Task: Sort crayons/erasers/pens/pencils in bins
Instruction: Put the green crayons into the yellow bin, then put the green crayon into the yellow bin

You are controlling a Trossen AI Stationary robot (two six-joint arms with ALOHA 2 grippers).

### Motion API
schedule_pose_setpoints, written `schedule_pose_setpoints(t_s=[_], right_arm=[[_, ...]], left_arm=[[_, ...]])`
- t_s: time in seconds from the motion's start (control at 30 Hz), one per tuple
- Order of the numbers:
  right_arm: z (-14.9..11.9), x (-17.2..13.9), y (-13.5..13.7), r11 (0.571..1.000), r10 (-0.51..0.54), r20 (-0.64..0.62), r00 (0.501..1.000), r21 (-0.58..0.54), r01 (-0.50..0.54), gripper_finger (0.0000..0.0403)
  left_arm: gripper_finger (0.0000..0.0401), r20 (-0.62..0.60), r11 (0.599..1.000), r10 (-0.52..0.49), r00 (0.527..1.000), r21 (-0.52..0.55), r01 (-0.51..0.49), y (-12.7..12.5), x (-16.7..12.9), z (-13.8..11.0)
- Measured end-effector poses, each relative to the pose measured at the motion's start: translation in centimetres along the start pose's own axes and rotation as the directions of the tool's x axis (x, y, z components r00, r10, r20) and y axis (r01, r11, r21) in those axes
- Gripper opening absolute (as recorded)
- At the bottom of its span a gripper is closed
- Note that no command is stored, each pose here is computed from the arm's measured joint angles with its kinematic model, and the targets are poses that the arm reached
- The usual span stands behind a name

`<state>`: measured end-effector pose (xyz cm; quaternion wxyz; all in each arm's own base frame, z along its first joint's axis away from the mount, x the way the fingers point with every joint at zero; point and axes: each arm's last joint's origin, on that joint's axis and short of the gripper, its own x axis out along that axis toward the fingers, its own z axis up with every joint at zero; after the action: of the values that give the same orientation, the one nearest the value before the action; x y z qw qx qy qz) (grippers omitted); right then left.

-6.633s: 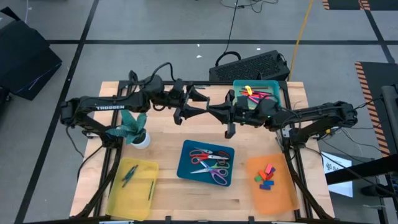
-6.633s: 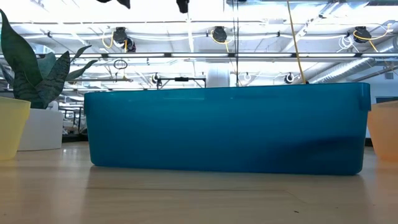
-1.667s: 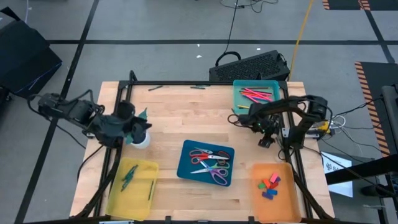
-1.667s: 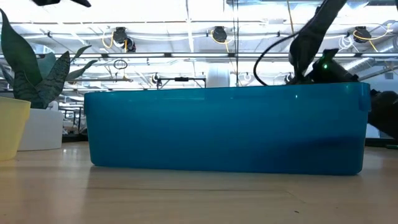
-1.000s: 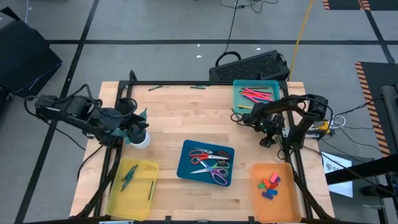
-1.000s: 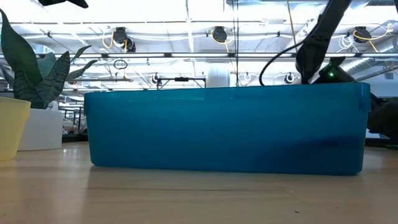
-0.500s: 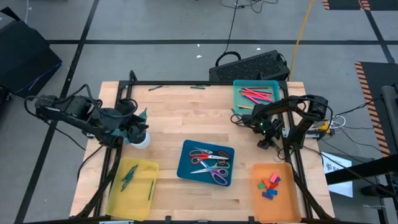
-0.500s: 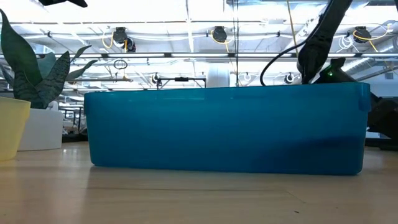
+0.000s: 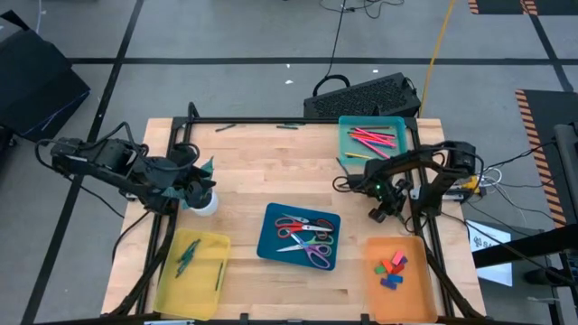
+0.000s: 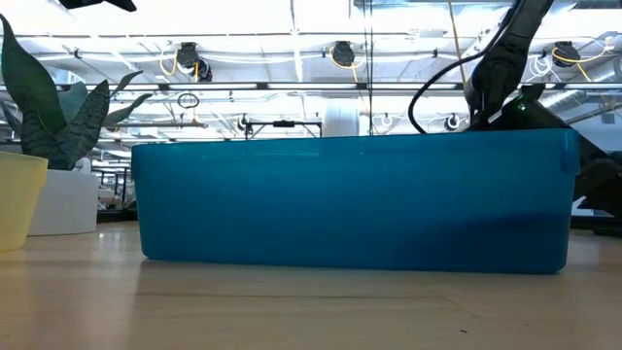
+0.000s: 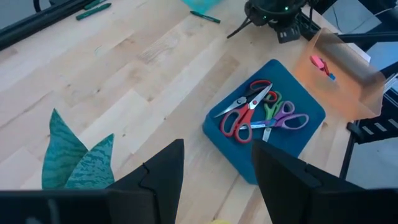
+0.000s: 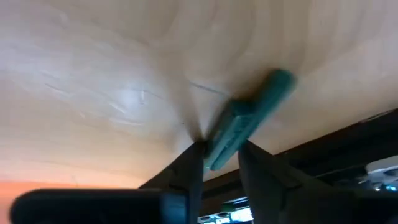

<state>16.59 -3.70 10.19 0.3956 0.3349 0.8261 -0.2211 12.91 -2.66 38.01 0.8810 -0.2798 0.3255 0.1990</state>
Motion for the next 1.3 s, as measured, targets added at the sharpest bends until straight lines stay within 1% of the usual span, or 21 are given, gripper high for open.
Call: schedule_pose_setpoints(t_s=[0.13,0.2,0.27,0.37,0.47,0.57,0.7,0.8,0.93,1.03,1.1,1.13,1.2,1.23,1.27,1.3], right_arm=[[-0.4,-0.2,0.4,0.998,0.004,0.043,0.999,0.056,-0.006,0.0068],[-0.7,-0.7,0.6,0.997,0.016,0.092,0.996,0.071,-0.023,0.006],[-0.9,-1.4,0.8,0.995,0.037,0.168,0.985,0.082,-0.052,0.0059],[-1.0,-2.5,1.1,0.987,0.093,0.297,0.95,0.095,-0.127,0.0068],[-0.6,-3.4,1.5,0.975,0.16,0.412,0.897,0.077,-0.209,0.0076],[0.1,-3.7,1.9,0.971,0.171,0.486,0.857,0.063,-0.23,0.0076],[0.7,-3.9,2.1,0.975,0.126,0.557,0.821,0.083,-0.206,0.0075],[0.5,-4.1,1.9,0.977,0.103,0.583,0.806,0.093,-0.192,0.0086],[0.1,-4.5,1.7,0.978,0.096,0.62,0.779,0.086,-0.189,0.0115],[0.0,-5.0,1.4,0.976,0.076,0.674,0.734,0.1,-0.193,0.0137],[-0.3,-5.3,1.3,0.965,0.096,0.683,0.724,0.114,-0.236,0.0149],[-0.5,-5.5,1.2,0.954,0.116,0.688,0.716,0.123,-0.273,0.0153],[-0.6,-6.1,1.3,0.929,0.155,0.726,0.67,0.124,-0.349,0.016],[-0.5,-6.4,1.3,0.92,0.156,0.749,0.644,0.127,-0.371,0.0161],[-0.3,-6.6,1.3,0.915,0.15,0.763,0.629,0.134,-0.38,0.0161],[-0.2,-6.5,1.2,0.915,0.135,0.766,0.628,0.147,-0.376,0.0161]], left_arm=[[0.0188,0.0,1.0,0.0,1.0,0.0,0.0,0.0,0.0,0.0],[0.0188,-0.001,1.0,0.0,1.0,0.0,0.0,0.0,0.0,0.0],[0.0188,-0.001,1.0,0.0,1.0,0.0,0.0,0.0,0.0,0.0],[0.0188,0.001,1.0,0.002,1.0,0.0,-0.002,0.0,0.0,0.0],[0.0188,0.024,1.0,0.025,0.999,-0.001,-0.025,0.2,0.1,0.2],[0.0188,0.054,0.998,0.057,0.997,-0.002,-0.057,0.5,0.2,0.6],[0.0188,0.071,0.997,0.082,0.994,-0.018,-0.081,0.9,0.4,1.0],[0.0188,0.053,0.997,0.074,0.996,-0.034,-0.072,1.0,0.4,1.2],[0.0188,0.052,0.997,0.074,0.996,-0.021,-0.073,1.1,0.5,1.2],[0.0188,0.061,0.997,0.075,0.995,-0.008,-0.075,1.1,0.5,1.4],[0.0188,0.068,0.997,0.076,0.995,-0.01,-0.075,1.1,0.5,1.5],[0.0188,0.074,0.997,0.074,0.994,-0.008,-0.074,1.1,0.5,1.6],[0.0188,0.09,0.998,0.069,0.994,0.005,-0.07,1.1,0.6,1.8],[0.0188,0.104,0.998,0.063,0.993,0.012,-0.064,1.1,0.6,2.0],[0.0188,0.122,0.998,0.055,0.991,0.022,-0.058,1.0,0.6,2.2],[0.0188,0.142,0.998,0.05,0.989,0.034,-0.055,1.0,0.6,2.5]])
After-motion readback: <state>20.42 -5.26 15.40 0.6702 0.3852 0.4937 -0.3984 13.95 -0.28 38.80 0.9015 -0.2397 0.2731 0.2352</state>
